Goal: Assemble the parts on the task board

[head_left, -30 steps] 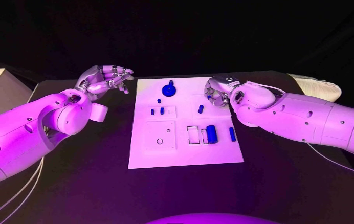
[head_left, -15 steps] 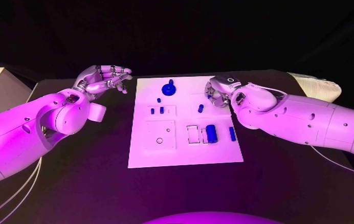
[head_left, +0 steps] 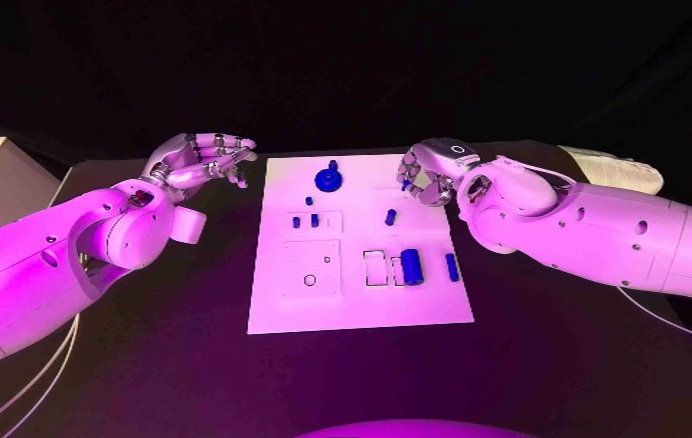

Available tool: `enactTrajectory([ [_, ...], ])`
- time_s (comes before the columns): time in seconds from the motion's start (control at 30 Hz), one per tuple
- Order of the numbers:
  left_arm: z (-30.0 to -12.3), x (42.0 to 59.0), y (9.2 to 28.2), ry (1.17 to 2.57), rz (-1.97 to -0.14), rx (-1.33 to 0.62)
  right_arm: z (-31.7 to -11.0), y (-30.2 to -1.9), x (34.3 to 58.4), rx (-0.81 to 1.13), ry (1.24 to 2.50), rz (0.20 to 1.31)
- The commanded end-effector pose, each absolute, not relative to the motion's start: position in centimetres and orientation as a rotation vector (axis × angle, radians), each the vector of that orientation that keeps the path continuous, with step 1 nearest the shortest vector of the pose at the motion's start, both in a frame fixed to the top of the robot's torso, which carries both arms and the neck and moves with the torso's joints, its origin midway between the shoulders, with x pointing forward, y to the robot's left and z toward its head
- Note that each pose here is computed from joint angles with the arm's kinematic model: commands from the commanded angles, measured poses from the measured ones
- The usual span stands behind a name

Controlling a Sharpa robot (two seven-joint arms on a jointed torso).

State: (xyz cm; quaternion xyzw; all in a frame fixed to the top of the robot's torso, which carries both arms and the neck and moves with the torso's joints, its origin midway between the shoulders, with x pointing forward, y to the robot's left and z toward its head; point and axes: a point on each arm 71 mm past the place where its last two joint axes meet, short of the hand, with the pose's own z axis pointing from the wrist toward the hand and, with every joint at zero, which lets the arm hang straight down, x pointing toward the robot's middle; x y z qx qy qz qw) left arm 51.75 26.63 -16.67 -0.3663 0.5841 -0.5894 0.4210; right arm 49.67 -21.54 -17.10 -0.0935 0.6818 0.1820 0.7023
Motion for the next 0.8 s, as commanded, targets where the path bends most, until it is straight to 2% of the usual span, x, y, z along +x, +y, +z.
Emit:
enactTrajectory([
  [0.03,-16.6,51.7,26.5,1.447,-1.487,-0.928,-16.6,-21.1,49.2,-0.186,1.501,0.448],
  [0.2,-16.6,51.8,26.5,1.44,-1.47,-0.944,-16.1,-19.4,48.0,-0.196,1.486,0.516],
  [0.37,-16.8,51.7,26.0,1.428,-1.46,-0.975,-16.2,-16.6,46.3,-0.248,1.468,0.592],
  [0.8,-17.2,51.1,23.7,1.405,-1.493,-1.036,-19.9,-10.9,43.1,-0.431,1.478,0.647],
])
